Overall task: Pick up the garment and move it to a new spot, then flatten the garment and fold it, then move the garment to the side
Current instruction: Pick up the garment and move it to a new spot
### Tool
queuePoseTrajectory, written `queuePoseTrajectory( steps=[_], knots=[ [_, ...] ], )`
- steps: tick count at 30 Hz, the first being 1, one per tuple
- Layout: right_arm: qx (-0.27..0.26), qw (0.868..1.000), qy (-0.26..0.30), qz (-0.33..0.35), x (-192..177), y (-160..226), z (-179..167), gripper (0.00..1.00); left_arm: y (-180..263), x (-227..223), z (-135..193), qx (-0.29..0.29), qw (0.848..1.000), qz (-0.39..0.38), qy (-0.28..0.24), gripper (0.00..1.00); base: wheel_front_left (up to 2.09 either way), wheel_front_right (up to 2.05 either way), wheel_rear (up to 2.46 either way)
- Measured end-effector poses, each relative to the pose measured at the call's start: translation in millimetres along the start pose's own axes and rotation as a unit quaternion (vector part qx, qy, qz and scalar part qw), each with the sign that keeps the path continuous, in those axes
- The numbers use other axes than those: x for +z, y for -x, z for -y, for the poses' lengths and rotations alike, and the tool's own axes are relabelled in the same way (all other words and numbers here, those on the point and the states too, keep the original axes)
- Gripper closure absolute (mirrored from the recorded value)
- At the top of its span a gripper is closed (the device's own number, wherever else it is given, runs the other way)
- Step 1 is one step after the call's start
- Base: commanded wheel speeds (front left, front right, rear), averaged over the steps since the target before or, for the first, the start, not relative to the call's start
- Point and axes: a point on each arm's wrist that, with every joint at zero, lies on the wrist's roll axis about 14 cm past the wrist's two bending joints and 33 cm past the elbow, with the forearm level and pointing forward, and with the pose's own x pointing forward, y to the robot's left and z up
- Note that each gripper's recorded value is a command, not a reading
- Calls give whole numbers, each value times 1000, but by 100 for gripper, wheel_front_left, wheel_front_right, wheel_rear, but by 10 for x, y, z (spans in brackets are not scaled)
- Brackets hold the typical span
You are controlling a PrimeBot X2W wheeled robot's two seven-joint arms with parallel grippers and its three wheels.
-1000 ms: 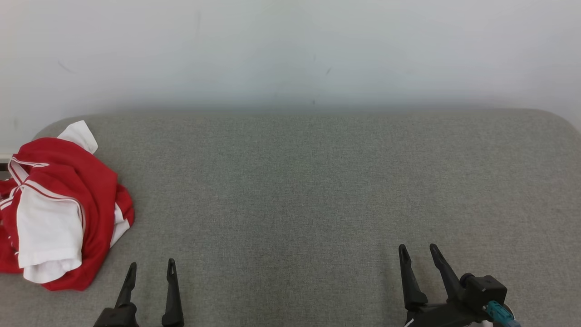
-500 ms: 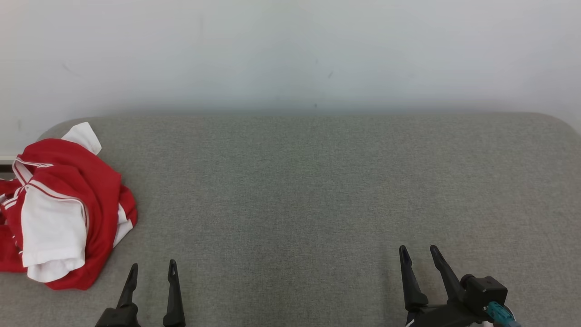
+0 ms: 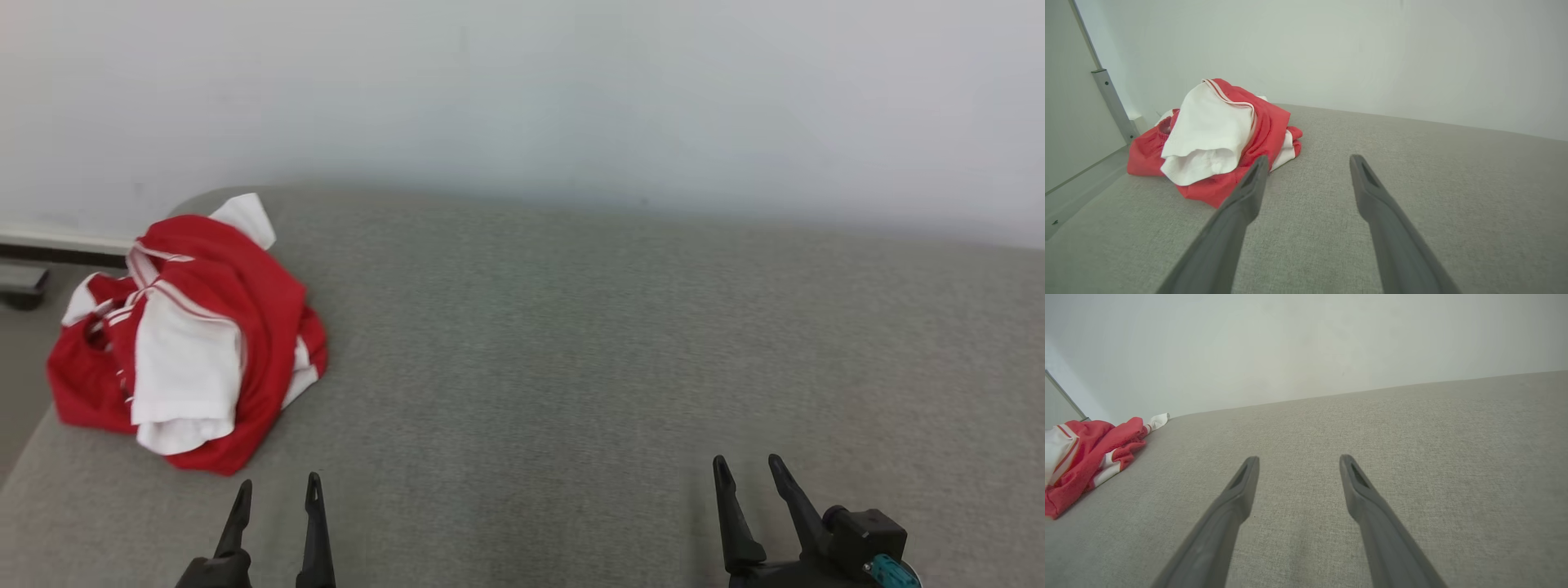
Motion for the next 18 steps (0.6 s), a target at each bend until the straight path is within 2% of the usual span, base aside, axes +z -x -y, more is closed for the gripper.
queuePoseTrajectory(
  steps=[9, 18],
  knots=[
    [75, 997, -4, -16, -90, -189, -504, 0, 323, 36, -484, 76, 997, 6, -5, 0, 0, 0, 0],
    [149, 988, -4, -32, -182, -322, -1016, 0, 715, 63, -887, 145, 989, 11, -11, 0, 0, 0, 0]
  ],
)
